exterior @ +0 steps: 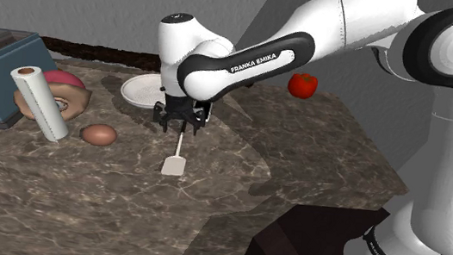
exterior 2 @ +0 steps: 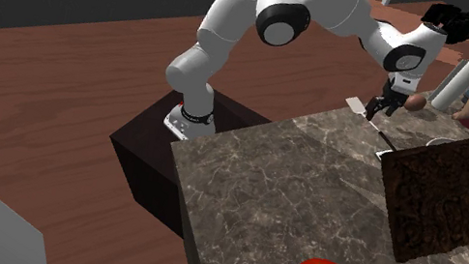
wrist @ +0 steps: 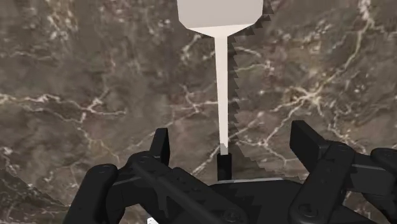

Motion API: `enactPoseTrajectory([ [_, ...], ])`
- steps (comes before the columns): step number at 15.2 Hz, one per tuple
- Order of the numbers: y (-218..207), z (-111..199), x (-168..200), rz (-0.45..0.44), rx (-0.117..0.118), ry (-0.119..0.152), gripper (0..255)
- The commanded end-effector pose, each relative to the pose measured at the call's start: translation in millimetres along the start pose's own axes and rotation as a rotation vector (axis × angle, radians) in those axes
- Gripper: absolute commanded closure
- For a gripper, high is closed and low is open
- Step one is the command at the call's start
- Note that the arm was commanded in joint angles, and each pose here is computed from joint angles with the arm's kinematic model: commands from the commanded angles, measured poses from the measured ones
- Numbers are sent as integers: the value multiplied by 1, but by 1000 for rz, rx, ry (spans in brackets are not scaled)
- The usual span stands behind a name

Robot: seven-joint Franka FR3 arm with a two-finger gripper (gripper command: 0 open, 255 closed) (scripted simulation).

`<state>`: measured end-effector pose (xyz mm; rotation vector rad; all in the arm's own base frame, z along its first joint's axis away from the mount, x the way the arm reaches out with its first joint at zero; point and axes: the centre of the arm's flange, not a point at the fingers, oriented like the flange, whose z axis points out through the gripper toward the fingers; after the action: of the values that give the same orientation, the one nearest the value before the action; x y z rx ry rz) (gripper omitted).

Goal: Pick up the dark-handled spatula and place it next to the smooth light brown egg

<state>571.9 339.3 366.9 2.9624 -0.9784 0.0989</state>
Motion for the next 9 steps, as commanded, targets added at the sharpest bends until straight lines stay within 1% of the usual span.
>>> enactPoseTrajectory([
  [1, 1, -23, 2, 0, 0, 0, 0],
  [2, 1, -33, 2, 0, 0, 0, 0],
  [9, 1, -33, 2, 0, 0, 0, 0],
])
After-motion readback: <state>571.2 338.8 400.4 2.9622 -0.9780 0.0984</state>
